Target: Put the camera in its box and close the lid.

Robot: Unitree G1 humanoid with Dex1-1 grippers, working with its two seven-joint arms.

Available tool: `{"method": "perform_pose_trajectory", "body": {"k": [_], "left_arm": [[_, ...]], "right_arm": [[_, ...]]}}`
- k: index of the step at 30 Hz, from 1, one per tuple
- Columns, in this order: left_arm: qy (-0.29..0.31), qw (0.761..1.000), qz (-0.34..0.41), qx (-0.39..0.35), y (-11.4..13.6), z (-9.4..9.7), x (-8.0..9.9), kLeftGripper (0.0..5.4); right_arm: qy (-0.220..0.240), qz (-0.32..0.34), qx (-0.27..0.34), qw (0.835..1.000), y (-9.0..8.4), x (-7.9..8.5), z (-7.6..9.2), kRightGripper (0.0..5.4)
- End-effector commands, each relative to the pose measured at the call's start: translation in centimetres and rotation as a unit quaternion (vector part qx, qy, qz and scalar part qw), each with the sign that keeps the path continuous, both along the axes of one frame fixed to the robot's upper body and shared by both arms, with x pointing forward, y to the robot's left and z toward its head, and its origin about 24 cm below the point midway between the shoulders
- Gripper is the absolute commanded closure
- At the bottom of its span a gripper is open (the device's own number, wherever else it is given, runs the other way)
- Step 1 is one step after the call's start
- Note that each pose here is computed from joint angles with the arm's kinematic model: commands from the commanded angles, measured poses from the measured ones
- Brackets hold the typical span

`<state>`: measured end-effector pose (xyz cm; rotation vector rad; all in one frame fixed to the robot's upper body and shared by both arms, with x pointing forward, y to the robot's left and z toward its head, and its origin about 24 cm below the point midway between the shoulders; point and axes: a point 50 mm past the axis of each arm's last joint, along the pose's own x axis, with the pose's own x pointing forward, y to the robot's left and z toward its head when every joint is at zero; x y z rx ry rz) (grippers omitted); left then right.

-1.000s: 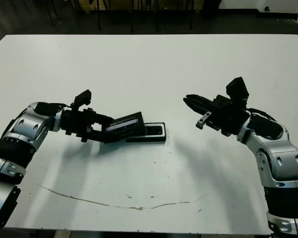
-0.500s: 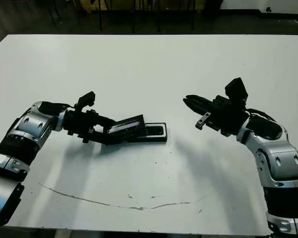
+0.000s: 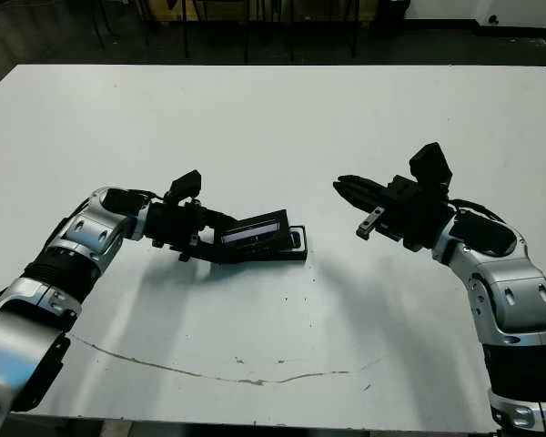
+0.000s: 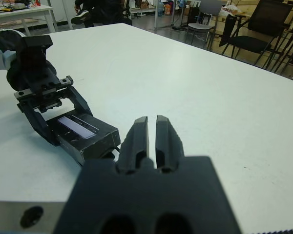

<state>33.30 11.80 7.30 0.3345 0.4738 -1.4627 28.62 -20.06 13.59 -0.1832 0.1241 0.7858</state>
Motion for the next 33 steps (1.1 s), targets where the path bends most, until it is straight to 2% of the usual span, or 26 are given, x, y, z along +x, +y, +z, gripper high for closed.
{"method": "perform_pose_trajectory", "body": {"k": [1,10,17,28,33], "left_arm": [[0.042,0.999,-0.009,0.024,-0.7,-1.8,-0.7,2.64],[0.062,0.997,-0.024,0.03,-2.3,-1.8,-0.7,2.64],[0.048,0.997,-0.047,0.04,-3.8,-1.4,-0.4,2.64],[0.042,0.992,-0.069,0.096,-3.6,-1.1,-0.4,2.64],[0.022,0.983,-0.112,0.144,-3.5,-0.4,-0.5,2.64]], "right_arm": [[0.012,-0.002,-0.006,1.0,-0.5,-0.1,-0.5,5.4],[0.009,-0.004,-0.007,1.0,-0.7,-0.3,-0.3,5.4],[0.002,-0.001,-0.01,1.0,-0.7,-0.4,-0.2,5.4],[0.003,-0.008,-0.004,1.0,-0.8,-0.3,-0.6,5.4],[0.002,-0.007,0.0,1.0,-0.7,-0.3,-0.7,5.4]]}}
